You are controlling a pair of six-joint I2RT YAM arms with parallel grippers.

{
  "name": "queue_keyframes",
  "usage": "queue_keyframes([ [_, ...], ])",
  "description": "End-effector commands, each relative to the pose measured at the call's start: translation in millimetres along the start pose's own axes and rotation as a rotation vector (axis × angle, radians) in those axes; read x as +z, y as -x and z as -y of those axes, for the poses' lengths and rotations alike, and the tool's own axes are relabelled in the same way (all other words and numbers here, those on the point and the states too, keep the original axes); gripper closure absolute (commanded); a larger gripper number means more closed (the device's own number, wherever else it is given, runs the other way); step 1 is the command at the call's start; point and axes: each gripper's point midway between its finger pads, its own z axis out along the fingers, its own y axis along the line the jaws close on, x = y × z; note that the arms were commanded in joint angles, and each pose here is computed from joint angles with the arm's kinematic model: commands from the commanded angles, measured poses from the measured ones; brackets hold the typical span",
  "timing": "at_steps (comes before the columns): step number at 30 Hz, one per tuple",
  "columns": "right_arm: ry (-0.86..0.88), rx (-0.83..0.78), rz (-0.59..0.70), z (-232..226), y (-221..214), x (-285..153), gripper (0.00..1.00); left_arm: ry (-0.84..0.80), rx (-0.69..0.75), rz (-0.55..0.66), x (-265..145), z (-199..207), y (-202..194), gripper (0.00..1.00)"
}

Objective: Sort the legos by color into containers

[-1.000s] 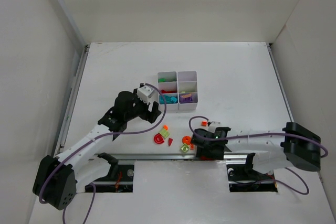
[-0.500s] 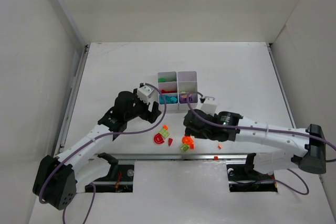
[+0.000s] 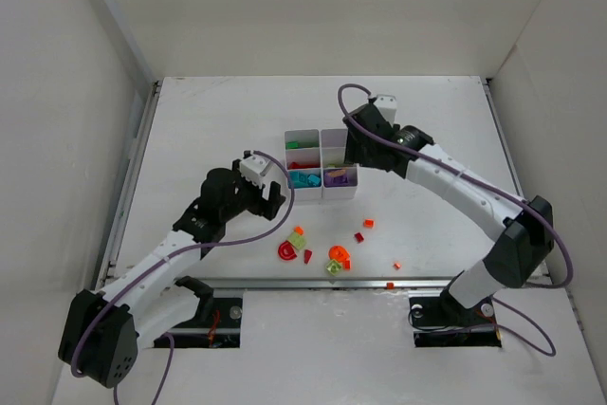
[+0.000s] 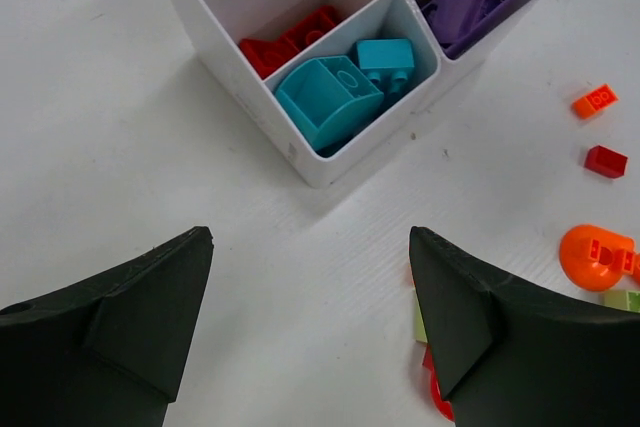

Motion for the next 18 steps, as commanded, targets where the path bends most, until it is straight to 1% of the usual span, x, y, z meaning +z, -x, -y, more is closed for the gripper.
queue_keyframes([
  [1,0.108,-0.079,0.082,-18.1,44.5,-2.1,1.00,0.045,0.011,0.076,-1.8,-10.4,17.3,0.23],
  [3,0.102,-0.095,0.063,-17.5,45.2,8.8,1.00,0.067,0.006,0.077,-2.5,-16.2,17.3,0.23],
  [5,0.110,-0.115,0.060,-19.9,45.9,9.7,1.00,0.098,0.007,0.078,-3.9,-25.3,17.4,0.23],
  [12,0.133,-0.091,0.052,-18.0,45.2,27.2,1.00,0.142,-0.021,0.047,-0.1,-39.0,10.5,0.23],
  [13,0.141,-0.091,0.055,-15.9,46.4,27.3,1.00,0.159,-0.019,0.057,-0.7,-42.1,15.7,0.23],
  [16,0.159,-0.083,0.052,-17.5,47.8,28.0,1.00,0.194,-0.036,-0.021,3.9,-49.5,-1.8,0.23],
  [18,0.172,-0.091,0.057,-18.2,48.1,26.3,1.00,0.202,-0.026,-0.027,5.0,-53.9,3.2,0.23],
])
